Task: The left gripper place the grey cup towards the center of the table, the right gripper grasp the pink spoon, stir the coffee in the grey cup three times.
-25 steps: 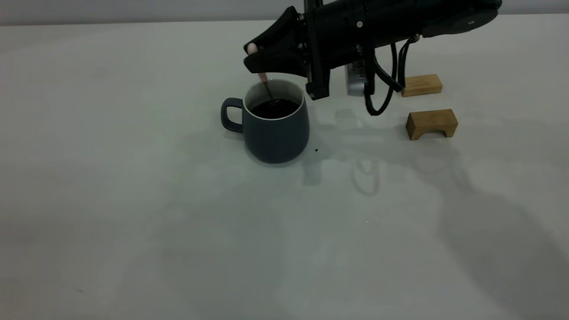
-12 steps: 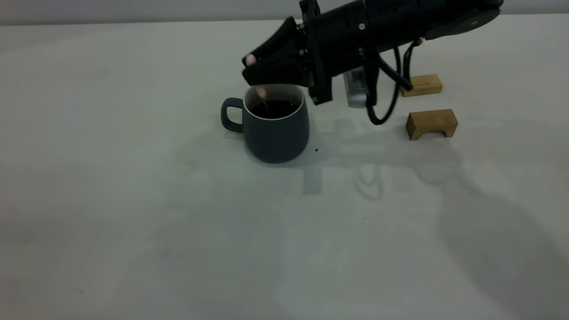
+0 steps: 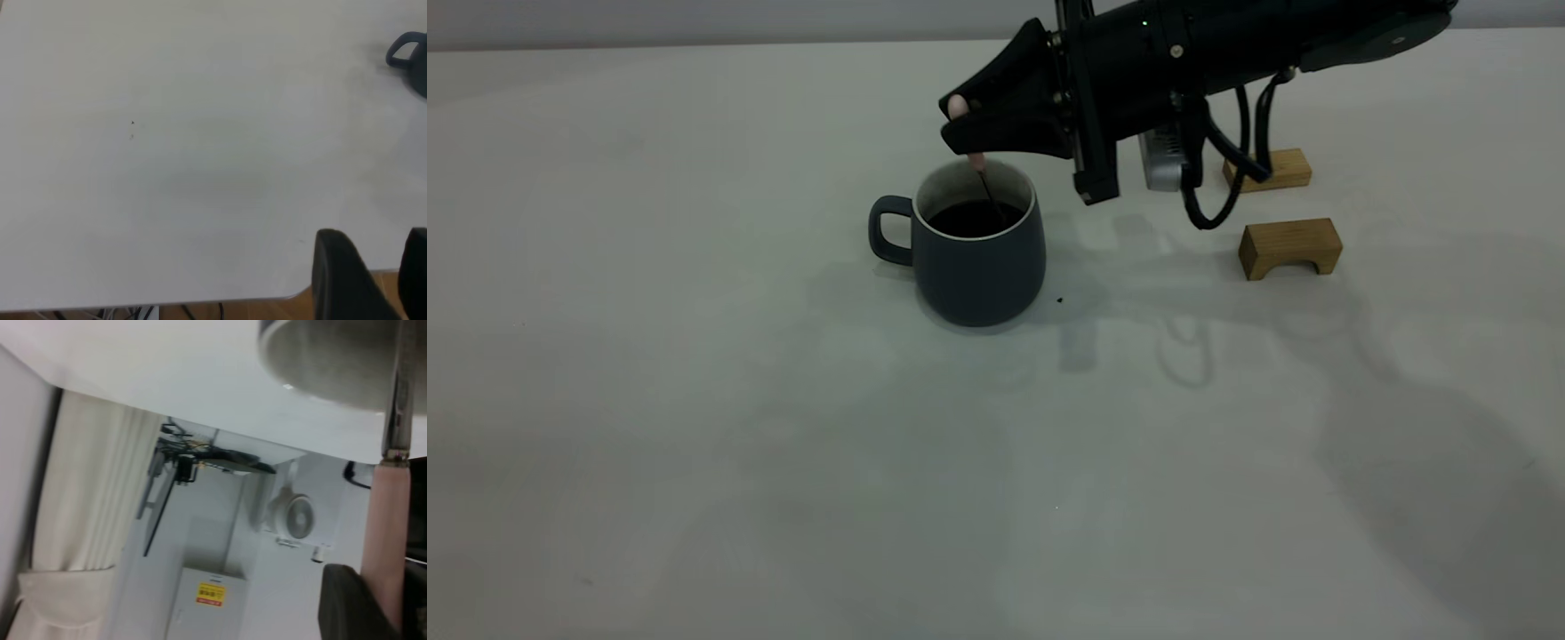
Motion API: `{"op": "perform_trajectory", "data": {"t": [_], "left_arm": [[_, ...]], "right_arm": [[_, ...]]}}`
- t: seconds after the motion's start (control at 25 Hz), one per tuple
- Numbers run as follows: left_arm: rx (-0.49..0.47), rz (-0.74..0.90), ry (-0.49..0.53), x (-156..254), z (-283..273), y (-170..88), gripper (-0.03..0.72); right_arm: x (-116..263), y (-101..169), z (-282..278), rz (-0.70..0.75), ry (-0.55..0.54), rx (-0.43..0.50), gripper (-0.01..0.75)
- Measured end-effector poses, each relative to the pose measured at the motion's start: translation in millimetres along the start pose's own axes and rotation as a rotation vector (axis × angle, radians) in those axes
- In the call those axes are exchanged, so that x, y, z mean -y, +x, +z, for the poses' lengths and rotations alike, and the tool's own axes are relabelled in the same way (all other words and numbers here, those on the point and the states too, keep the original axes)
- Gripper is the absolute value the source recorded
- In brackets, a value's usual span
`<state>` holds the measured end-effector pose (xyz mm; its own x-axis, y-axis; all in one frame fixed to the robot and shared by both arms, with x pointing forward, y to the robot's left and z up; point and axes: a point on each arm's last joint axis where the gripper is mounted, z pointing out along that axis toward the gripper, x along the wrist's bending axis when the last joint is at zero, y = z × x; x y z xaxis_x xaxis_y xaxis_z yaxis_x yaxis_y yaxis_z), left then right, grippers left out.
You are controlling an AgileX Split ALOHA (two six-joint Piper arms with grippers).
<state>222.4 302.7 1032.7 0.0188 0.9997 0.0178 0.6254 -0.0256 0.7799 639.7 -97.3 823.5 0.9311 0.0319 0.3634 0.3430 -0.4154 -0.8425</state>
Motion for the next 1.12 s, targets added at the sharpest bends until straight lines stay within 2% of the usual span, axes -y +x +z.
{"op": "perform_trajectory", "data": {"t": [0.12, 0.2, 0.44, 0.6, 0.72, 0.84, 1.0, 1.12], "left_arm": [[0.0, 0.0, 0.0, 0.0, 0.0, 0.0, 0.287], [0.0, 0.0, 0.0, 0.0, 0.0, 0.0, 0.287], [0.0, 0.0, 0.0, 0.0, 0.0, 0.0, 0.287], [0.0, 0.0, 0.0, 0.0, 0.0, 0.0, 0.287], [0.0, 0.0, 0.0, 0.0, 0.0, 0.0, 0.287], [0.0, 0.0, 0.0, 0.0, 0.0, 0.0, 0.287], [0.0, 0.0, 0.0, 0.0, 0.0, 0.0, 0.287], [0.0, 0.0, 0.0, 0.0, 0.0, 0.0, 0.287]], "right_arm": [[0.0, -2.2, -0.3, -0.021, 0.002, 0.025, 0.187], [1.0, -3.9, -0.3, -0.051, 0.014, 0.043, 0.265], [4.6, -9.0, -0.7, -0.165, 0.06, 0.095, 0.57], [12.6, -8.0, -5.1, -0.316, 0.063, 0.132, 0.683], [37.4, 1.3, -17.9, -0.485, 0.059, 0.162, 0.69], [75.0, 13.5, -38.6, -0.664, 0.042, 0.194, 0.653], [125.1, 20.7, -75.7, -0.932, -0.054, 0.311, 0.544], [158.3, 21.2, -114.5, -1.09, -0.192, 0.423, 0.452]]}}
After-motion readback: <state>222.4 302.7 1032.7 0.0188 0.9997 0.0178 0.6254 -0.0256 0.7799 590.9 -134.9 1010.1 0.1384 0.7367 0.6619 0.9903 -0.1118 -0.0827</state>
